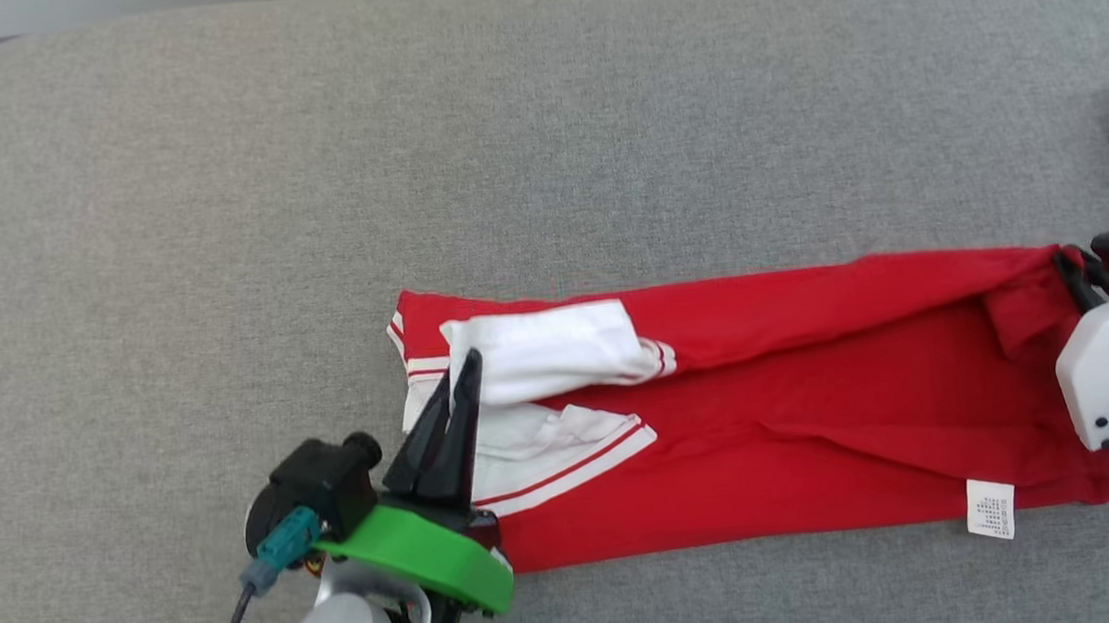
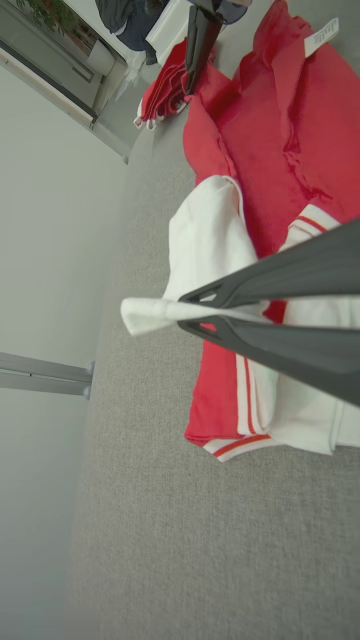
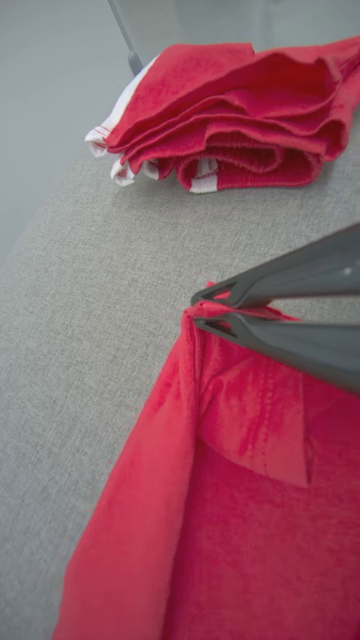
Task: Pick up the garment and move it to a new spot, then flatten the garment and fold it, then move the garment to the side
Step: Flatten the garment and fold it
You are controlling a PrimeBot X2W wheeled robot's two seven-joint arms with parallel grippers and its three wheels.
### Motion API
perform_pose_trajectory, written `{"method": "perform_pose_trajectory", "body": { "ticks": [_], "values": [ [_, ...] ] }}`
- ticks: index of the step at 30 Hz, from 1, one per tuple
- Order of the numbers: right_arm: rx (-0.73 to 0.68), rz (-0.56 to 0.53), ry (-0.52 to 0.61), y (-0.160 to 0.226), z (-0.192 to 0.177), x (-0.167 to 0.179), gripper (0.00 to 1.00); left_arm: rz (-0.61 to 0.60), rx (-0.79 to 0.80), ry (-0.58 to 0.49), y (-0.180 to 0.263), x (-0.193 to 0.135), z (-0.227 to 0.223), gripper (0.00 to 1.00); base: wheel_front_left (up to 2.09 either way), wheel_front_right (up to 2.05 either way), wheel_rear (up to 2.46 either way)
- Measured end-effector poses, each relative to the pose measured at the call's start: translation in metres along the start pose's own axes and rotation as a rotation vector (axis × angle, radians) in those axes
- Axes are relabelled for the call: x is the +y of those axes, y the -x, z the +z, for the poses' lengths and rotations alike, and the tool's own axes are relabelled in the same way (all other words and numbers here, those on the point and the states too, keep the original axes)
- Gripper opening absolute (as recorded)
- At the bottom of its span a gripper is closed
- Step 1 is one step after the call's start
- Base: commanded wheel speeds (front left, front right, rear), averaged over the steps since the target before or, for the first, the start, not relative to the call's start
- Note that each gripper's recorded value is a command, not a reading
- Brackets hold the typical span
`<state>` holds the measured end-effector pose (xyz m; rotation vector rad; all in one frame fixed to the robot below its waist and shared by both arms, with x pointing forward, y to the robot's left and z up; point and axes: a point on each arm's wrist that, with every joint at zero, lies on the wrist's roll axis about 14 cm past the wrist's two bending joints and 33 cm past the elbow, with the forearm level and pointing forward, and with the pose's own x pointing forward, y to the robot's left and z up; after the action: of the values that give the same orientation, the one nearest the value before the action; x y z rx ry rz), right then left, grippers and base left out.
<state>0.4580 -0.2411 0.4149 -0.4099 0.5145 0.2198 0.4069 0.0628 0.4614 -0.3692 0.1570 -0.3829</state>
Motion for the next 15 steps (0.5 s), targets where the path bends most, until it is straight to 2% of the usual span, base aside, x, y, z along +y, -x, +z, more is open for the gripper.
{"method": "perform_pose_trajectory", "body": {
  "ticks": [7,8,9,10,11,12,13,15],
  "values": [
    [0.054,0.009,0.005,0.018,-0.011,0.007,0.00,0.039,0.032,0.034,0.021,0.000,-0.011,0.00,0.00,0.00,0.00],
    [0.067,0.019,0.000,0.021,-0.014,0.011,0.96,0.043,0.042,0.034,0.023,0.000,-0.014,0.00,0.00,0.00,0.00],
    [0.077,0.024,-0.015,0.023,-0.017,0.013,1.00,0.046,0.049,0.033,0.024,0.000,-0.016,0.27,0.00,0.00,0.00],
    [0.087,0.030,-0.022,0.025,-0.019,0.016,1.00,0.046,0.062,0.034,0.026,-0.001,-0.020,0.47,0.00,0.00,0.00],
    [0.090,0.032,-0.026,0.027,-0.020,0.017,1.00,0.049,0.070,0.041,0.027,-0.001,-0.022,0.66,0.00,0.00,0.00],
    [0.090,0.031,-0.029,0.028,-0.020,0.016,1.00,0.051,0.076,0.046,0.029,-0.002,-0.025,0.76,0.00,0.00,0.00],
    [0.088,0.027,-0.034,0.030,-0.019,0.015,1.00,0.056,0.091,0.046,0.031,-0.001,-0.029,1.00,0.00,0.00,0.00],
    [0.078,0.013,-0.050,0.033,-0.017,0.011,1.00,0.075,0.107,0.042,0.035,0.003,-0.034,1.00,0.00,0.00,0.00]
  ]
}}
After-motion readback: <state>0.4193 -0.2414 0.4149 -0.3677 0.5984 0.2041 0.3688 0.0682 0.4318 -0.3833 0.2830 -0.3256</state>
